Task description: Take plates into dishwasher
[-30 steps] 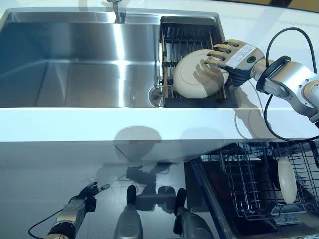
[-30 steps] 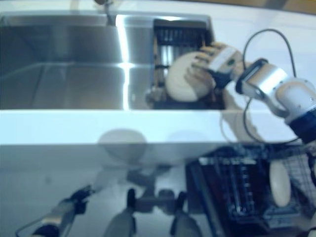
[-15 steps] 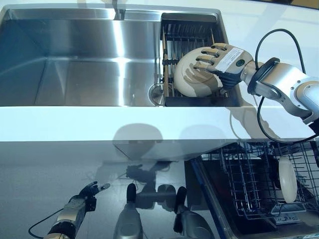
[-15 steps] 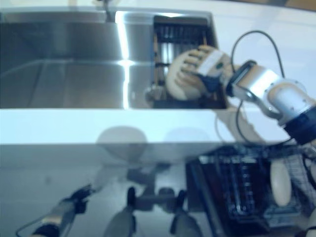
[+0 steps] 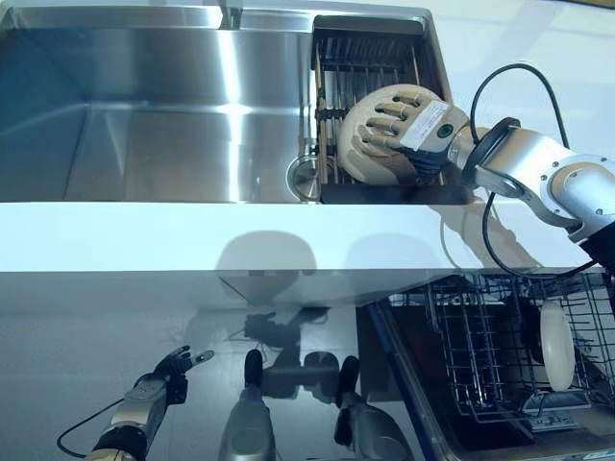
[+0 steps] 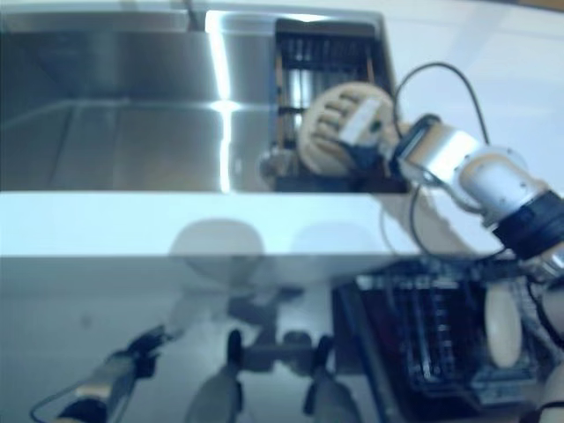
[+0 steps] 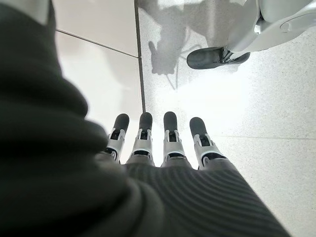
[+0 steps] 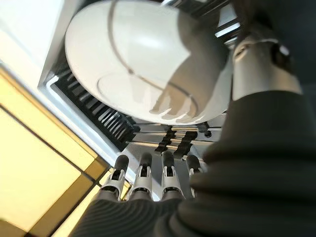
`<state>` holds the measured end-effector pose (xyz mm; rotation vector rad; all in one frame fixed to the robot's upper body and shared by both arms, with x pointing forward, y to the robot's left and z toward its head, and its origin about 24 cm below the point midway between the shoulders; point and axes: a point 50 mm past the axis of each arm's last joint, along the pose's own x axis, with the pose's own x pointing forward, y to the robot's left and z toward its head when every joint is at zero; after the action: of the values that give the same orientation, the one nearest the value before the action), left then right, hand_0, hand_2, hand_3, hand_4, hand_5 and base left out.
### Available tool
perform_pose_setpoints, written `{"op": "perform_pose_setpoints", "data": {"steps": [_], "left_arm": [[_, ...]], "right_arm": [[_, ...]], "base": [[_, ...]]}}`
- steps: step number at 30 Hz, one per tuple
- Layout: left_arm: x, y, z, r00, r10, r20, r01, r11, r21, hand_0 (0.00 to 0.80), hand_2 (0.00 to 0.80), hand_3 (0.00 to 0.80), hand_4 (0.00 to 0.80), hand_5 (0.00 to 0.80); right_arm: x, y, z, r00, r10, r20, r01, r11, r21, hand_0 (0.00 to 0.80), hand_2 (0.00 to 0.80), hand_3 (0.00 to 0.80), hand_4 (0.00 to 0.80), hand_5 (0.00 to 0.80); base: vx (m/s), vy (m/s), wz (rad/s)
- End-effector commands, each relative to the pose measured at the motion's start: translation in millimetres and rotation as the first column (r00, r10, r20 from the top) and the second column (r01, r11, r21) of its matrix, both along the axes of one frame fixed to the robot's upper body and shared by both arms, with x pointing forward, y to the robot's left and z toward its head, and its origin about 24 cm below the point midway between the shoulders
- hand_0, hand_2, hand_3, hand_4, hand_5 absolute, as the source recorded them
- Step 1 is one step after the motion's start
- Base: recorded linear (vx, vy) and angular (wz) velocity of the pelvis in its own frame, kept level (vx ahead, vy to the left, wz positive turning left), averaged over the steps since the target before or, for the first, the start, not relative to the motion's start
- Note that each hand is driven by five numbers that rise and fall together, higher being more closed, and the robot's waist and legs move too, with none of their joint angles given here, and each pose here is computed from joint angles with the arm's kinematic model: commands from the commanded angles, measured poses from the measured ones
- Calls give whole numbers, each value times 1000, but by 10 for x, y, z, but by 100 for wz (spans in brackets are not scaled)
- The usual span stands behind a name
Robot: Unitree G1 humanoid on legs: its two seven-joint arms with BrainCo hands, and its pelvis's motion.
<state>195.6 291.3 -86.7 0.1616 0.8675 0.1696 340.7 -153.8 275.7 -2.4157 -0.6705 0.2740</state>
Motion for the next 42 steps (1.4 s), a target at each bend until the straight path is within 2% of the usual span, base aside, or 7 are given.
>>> {"op": "perform_pose_setpoints", "data": {"steps": [1, 10, 17, 18, 19, 28, 42], "left_arm": [[187, -29, 97, 998, -8, 61, 8, 1000, -4, 0, 0, 0, 0, 0], [233, -102, 95, 997, -5, 76, 7, 1000, -28, 0, 0, 0, 0, 0], [272, -169, 88, 996, -7, 85, 10, 999, -35, 0, 0, 0, 0, 0], [281, -179, 89, 996, -5, 86, 9, 999, -37, 0, 0, 0, 0, 0], [282, -196, 82, 996, -5, 86, 8, 999, -40, 0, 0, 0, 0, 0], [268, -289, 27, 997, -20, 73, 23, 999, -45, 0, 0, 0, 0, 0], [240, -261, 14, 998, -31, 51, 32, 999, -19, 0, 0, 0, 0, 0]], "right_arm": [[10, -90, 32, 993, -59, 104, 75, 986, -149, 0, 0, 0, 0, 0], [209, -345, -245, 952, -235, 195, 289, 901, -323, 0, 0, 0, 0, 0], [293, -419, -259, 914, -230, 333, 347, 871, -349, 0, 0, 0, 0, 0], [302, -420, -237, 907, -225, 355, 346, 879, -327, 367, 367, 367, 367, 367], [303, -415, -215, 902, -211, 378, 338, 889, -310, 800, 800, 800, 800, 800], [209, -426, 213, 816, -145, 559, 236, 967, -93, 800, 800, 800, 800, 800], [84, -543, 584, 771, -179, 612, 124, 983, 132, 800, 800, 800, 800, 800]], "base": [[0, 0, 0], [0, 0, 0], [0, 0, 0], [0, 0, 0], [-6, 18, 5], [2, 9, 3], [7, -2, 0]]}}
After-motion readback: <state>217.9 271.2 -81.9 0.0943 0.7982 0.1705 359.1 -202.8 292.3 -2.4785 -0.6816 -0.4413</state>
